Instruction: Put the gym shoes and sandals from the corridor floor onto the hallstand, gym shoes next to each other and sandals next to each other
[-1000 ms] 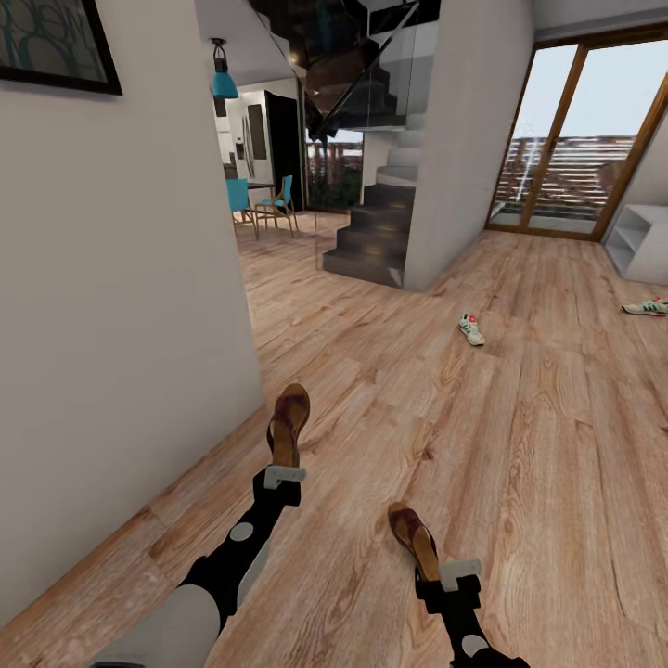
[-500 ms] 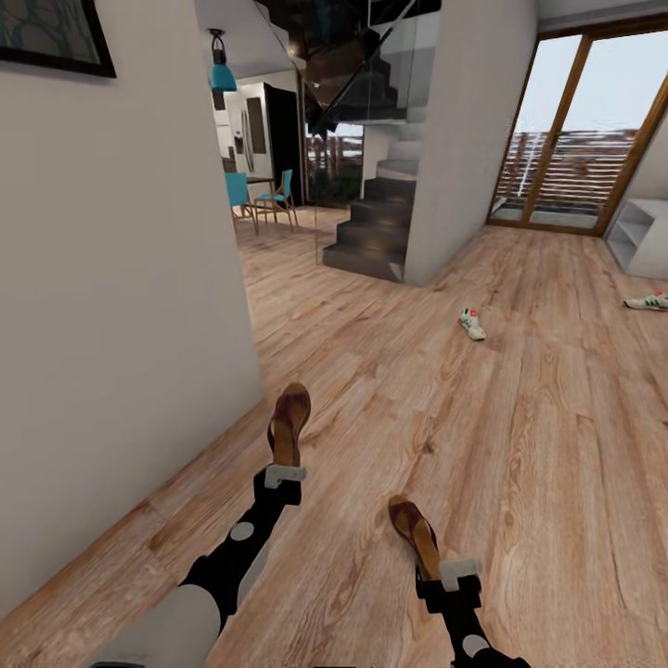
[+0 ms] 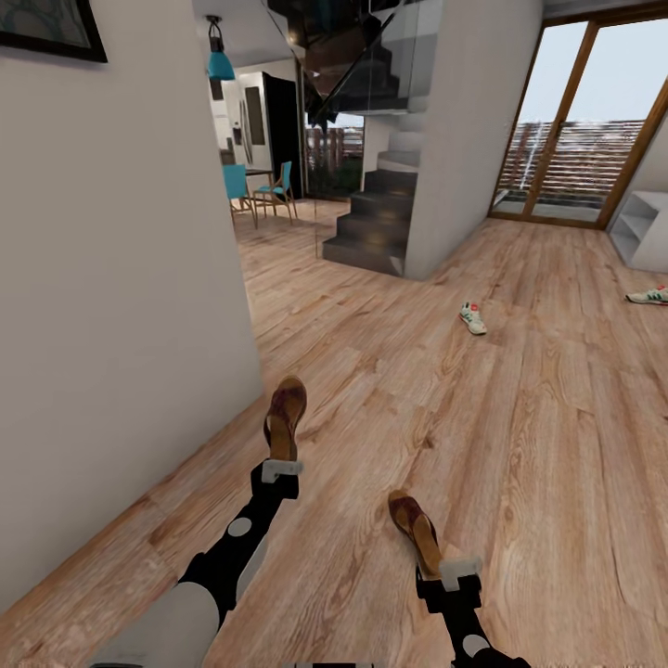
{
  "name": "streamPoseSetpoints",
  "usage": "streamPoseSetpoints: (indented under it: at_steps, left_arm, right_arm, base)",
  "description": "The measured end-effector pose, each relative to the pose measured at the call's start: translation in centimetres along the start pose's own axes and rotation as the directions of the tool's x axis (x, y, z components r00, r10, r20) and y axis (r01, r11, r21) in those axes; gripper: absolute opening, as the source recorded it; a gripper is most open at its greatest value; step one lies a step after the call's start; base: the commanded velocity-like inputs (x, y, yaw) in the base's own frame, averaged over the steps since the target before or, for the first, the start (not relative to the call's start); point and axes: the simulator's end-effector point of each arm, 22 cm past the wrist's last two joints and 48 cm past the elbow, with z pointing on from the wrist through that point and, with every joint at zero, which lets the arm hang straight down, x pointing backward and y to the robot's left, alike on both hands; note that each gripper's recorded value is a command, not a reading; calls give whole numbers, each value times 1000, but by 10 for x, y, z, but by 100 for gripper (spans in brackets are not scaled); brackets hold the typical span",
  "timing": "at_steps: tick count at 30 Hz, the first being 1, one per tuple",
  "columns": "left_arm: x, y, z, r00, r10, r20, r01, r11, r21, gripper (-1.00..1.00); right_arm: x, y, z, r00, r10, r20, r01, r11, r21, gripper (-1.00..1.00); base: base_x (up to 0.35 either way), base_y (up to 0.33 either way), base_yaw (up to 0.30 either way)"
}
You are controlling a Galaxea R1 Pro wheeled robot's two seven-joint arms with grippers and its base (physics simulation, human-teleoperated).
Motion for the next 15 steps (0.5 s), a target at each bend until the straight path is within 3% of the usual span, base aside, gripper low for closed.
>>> streamPoseSetpoints:
  at_steps: [15]
  left_arm:
    - [8,3,2,1000,0,-11,0,1000,-3,-100]
  right_arm:
    - [6,0,1,1000,-2,-10,2,1000,-1,100]
  base:
    - [0,0,0]
